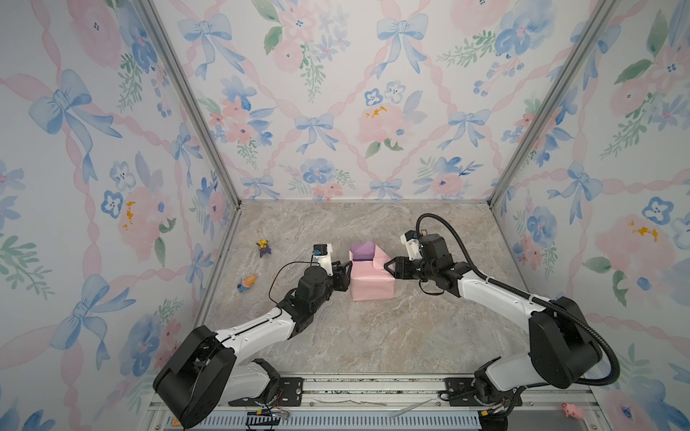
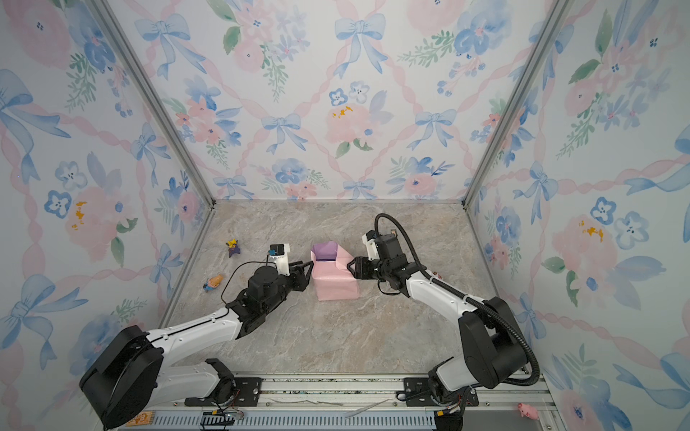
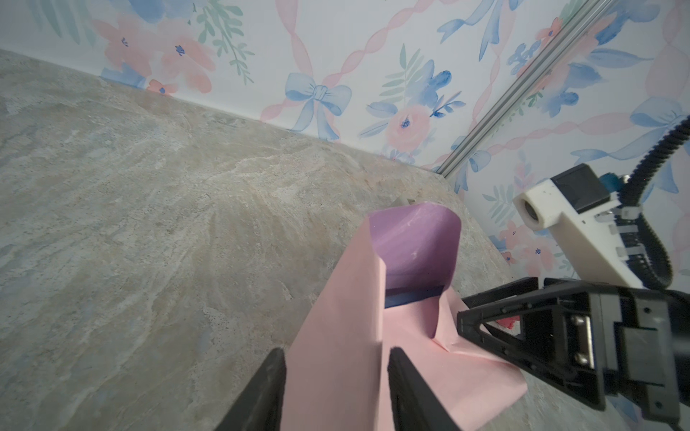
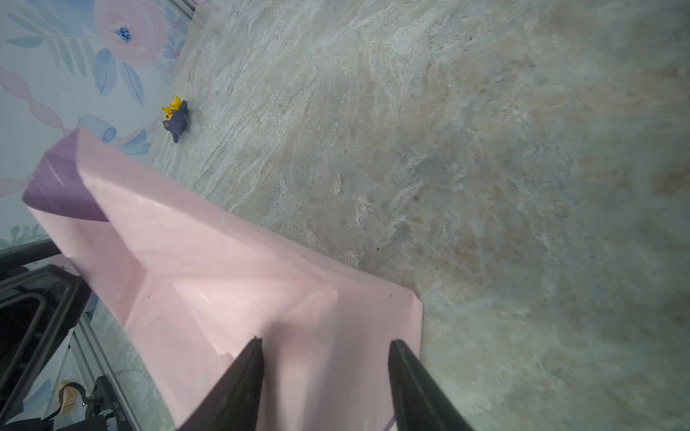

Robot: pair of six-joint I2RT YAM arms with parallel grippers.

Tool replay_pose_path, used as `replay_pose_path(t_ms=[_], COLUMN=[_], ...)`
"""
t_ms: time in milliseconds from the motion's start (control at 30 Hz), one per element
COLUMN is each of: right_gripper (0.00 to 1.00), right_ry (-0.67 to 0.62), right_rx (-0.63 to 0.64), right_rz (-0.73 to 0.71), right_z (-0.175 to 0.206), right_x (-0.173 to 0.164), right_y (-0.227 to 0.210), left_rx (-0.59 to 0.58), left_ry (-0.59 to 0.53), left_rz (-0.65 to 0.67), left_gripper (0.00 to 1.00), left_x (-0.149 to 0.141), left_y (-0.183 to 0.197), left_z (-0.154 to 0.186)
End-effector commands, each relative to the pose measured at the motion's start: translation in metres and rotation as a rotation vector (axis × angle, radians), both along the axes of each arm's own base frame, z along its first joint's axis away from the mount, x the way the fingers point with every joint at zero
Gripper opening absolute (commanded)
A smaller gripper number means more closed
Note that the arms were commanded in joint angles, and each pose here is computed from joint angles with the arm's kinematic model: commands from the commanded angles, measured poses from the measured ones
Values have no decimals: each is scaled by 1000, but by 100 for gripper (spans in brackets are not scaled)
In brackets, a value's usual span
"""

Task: Wrap a gift box in wrapping paper
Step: Fold the seventh fold of the wrapping paper on the gift box.

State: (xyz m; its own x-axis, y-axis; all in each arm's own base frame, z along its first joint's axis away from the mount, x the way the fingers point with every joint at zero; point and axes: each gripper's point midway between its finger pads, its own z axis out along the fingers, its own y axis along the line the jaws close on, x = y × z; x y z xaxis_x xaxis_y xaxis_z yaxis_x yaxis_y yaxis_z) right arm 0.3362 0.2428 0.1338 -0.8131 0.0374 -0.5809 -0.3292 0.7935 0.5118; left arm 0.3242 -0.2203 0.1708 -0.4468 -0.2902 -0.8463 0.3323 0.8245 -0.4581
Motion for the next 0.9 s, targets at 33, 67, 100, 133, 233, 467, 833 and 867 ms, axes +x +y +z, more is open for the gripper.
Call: replay_pose_path(t_ms=[33,67,100,133,233,467,833,867], right_gripper=[56,56,56,56,56,56,56,56], right_ry=[101,100,98,101,104,111,108,107], right_rx=[-92,-91,-92,-94,-97,-103,-119,-118], right_rz=[34,36,38,38,37,43,50,49], right_z=[-34,-35,-35,-36,-38,-40,-39,-38], right_x=[-18,-18,-18,-18,-17,-19,-23,-23], right_y=[-6,-5,-5,-5,-5,-5,-9,-9], left_rx=[-21,-19,-18,-17,-27,-32,-1,1], left_ry=[13,17,16,15,-19,-91,6,11], left_rz=[-56,-67,-80,-91,-119,-36,95,76], left_gripper=[46,46,46,46,47,49,47,47], left_x=[1,2,2,2,0,-3,21,22], left_y=[-12,-15,-18,-20,-23,3,33,28], left_z=[-3,-4,-4,-3,7,26,7,6])
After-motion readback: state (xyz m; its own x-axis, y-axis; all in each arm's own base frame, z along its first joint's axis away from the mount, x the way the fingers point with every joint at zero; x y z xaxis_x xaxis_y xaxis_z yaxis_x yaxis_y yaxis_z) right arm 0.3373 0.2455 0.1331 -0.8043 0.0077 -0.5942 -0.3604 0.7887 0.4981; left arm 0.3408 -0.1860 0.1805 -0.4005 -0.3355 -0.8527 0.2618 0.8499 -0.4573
